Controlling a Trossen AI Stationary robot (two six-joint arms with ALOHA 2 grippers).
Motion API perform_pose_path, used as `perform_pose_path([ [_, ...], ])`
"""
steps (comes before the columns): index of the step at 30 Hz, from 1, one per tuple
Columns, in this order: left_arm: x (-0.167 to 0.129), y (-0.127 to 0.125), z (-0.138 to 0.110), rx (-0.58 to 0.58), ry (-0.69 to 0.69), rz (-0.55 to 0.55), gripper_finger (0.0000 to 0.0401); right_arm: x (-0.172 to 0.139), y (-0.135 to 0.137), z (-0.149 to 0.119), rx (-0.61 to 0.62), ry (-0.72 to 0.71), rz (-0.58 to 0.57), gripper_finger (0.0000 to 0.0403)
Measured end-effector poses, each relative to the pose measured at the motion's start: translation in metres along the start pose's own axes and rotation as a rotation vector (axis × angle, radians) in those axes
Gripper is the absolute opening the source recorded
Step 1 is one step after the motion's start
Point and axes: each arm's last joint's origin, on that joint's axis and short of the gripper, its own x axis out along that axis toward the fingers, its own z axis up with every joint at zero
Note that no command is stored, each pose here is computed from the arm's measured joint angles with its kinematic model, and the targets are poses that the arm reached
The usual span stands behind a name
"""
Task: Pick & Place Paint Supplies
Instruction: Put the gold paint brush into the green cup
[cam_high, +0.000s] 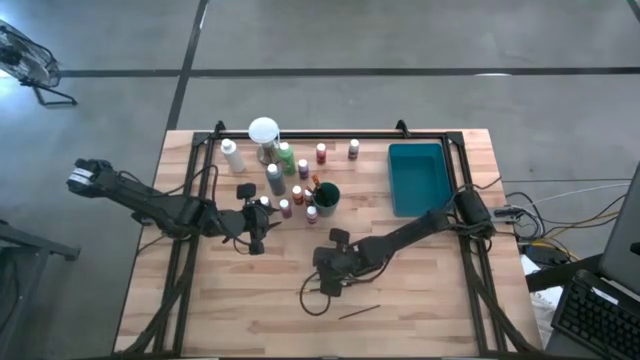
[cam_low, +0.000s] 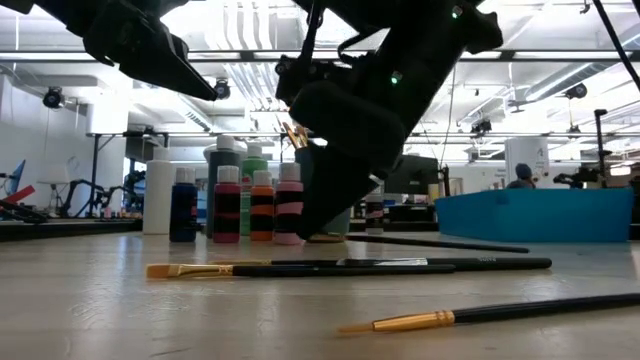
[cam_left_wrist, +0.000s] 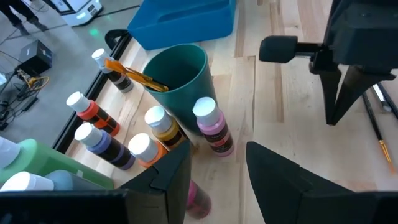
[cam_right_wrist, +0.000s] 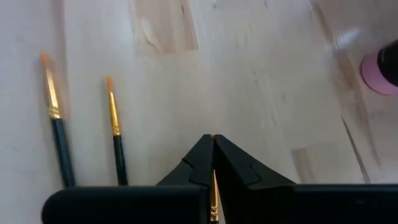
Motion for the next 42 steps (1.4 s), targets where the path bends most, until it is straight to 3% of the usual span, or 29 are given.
perform_pose_path([
  [6, 0.0, 0.0, -0.001, -0.016, 0.003, 0.0, 0.016, -0.015, 0.001, 0.006, -0.004, -0.045, -0.009, 0.0008],
  [14, 0.0, 0.0, 0.0, -0.024, -0.001, 0.0, 0.016, -0.069, -0.022, 0.024, 0.035, -0.216, -0.094, 0.0008],
  [17, 0.0, 0.0, 0.0, -0.024, -0.001, 0.0, 0.016, -0.088, -0.036, 0.028, 0.09, -0.362, -0.08, 0.0008],
  [22, 0.0, 0.0, 0.001, -0.033, -0.017, -0.001, 0.016, -0.122, -0.062, 0.03, 0.158, -0.731, 0.063, 0.0008],
  [28, 0.0, 0.0, 0.004, -0.047, -0.042, -0.002, 0.016, -0.141, -0.109, 0.026, 0.235, -1.017, 0.061, 0.0008],
  [32, 0.0, 0.0, 0.004, -0.049, -0.045, 0.001, 0.016, -0.143, -0.127, 0.032, 0.195, -1.107, 0.115, 0.0008],
  [36, 0.0, 0.0, 0.005, -0.075, -0.053, 0.004, 0.016, -0.143, -0.146, 0.043, 0.166, -1.153, 0.056, 0.0008],
  [42, 0.0, 0.0, 0.007, -0.094, -0.07, 0.004, 0.016, -0.123, -0.177, 0.058, 0.128, -1.199, 0.101, 0.0008],
])
